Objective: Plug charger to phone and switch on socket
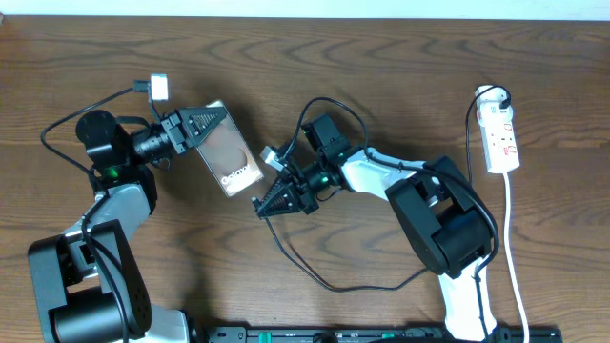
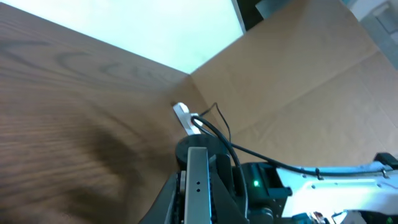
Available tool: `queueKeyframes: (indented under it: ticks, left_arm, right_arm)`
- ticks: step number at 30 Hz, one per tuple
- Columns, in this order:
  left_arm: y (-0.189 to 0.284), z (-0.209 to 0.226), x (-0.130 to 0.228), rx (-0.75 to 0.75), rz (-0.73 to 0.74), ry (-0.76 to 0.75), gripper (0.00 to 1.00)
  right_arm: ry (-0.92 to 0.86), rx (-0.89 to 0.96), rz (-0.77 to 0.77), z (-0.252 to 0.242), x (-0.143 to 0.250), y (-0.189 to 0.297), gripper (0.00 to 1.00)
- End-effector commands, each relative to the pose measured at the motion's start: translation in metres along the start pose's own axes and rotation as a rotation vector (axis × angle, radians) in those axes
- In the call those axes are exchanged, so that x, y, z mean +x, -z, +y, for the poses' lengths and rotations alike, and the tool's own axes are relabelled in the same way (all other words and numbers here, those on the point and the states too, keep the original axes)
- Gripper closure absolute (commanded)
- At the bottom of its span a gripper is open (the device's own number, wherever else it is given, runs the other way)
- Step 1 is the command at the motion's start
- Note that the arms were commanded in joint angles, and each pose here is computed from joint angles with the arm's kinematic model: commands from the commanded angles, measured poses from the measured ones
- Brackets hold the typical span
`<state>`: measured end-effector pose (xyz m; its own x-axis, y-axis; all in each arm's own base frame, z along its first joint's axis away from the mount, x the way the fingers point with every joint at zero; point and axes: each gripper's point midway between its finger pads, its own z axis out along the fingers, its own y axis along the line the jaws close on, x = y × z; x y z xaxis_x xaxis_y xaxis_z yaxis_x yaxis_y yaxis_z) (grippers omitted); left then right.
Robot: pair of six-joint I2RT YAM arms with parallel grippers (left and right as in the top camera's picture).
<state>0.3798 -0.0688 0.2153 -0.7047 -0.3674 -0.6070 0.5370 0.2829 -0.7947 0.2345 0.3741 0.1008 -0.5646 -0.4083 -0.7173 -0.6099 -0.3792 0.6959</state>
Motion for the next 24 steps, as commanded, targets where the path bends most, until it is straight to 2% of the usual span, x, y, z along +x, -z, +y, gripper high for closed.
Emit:
queueKeyframes:
  ticks: [1, 24]
  left_arm:
    - [0.001, -0.014, -0.003, 0.035, 0.031, -0.028, 0.93]
    - [-0.013, -0.018, 0.004, 0.052, 0.055, -0.006, 0.93]
  right_arm:
    - [-0.019, -0.02, -0.001, 0.003, 0.002, -0.002, 0.99]
    - [0.0, -0.015, 0.005, 0.001, -0.001, -0.005, 0.99]
